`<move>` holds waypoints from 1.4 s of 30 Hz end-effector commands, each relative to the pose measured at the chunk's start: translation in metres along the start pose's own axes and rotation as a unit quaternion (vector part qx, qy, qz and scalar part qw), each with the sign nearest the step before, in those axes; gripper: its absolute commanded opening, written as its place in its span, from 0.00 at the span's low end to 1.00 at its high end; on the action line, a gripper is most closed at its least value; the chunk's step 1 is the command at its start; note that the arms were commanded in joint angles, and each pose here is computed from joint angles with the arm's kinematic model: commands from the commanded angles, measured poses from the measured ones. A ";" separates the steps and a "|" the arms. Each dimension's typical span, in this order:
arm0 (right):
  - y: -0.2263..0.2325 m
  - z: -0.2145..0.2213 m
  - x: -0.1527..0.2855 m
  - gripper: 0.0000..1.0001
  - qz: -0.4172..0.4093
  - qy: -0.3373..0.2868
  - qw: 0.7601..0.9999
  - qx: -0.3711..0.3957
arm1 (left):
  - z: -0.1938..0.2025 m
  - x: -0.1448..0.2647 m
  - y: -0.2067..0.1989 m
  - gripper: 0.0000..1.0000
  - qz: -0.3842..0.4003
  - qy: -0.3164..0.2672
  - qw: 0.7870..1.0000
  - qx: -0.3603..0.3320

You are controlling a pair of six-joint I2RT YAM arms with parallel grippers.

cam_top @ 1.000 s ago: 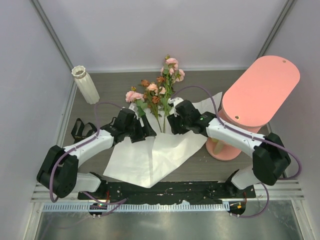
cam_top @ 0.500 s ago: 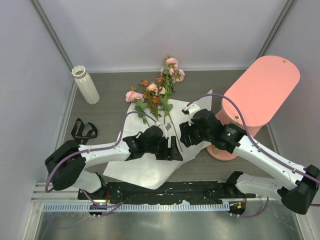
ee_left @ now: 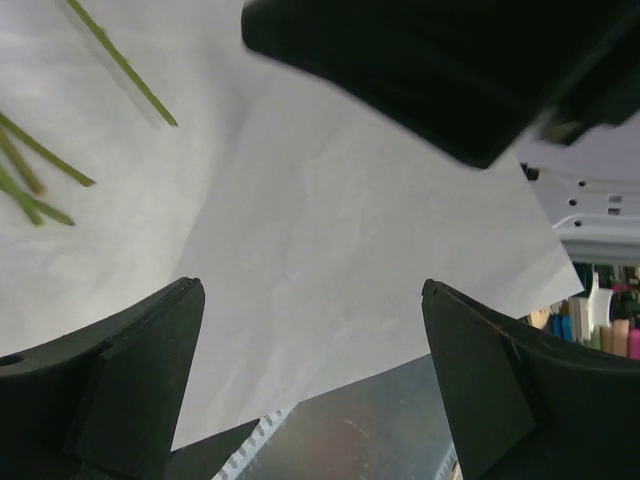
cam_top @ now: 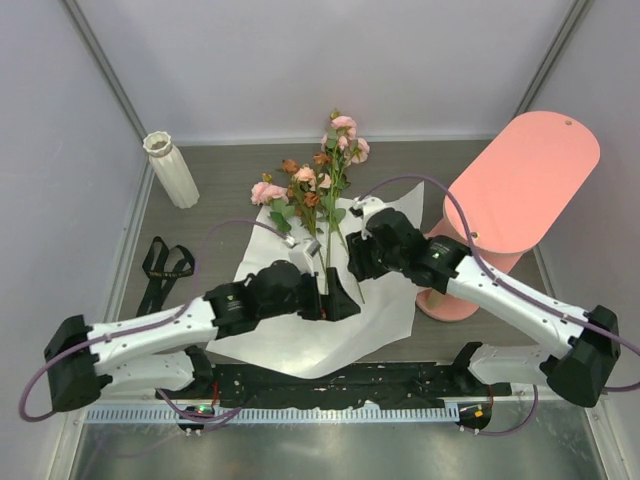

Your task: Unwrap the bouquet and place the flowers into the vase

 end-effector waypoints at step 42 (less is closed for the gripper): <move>0.047 0.072 0.015 0.06 -0.051 -0.021 0.998 -0.033 | -0.213 -0.070 0.153 0.26 -0.465 -0.220 0.846 0.141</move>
Point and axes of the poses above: each gripper's point midway between its finger pads, its own x axis back along the fingers, its own y axis along the line the jaws close on, z = x × y, the point moved 6 cm from there along x, back along the fingers, and after that the axes turned 15 degrees about x, right-handed, at the moved point
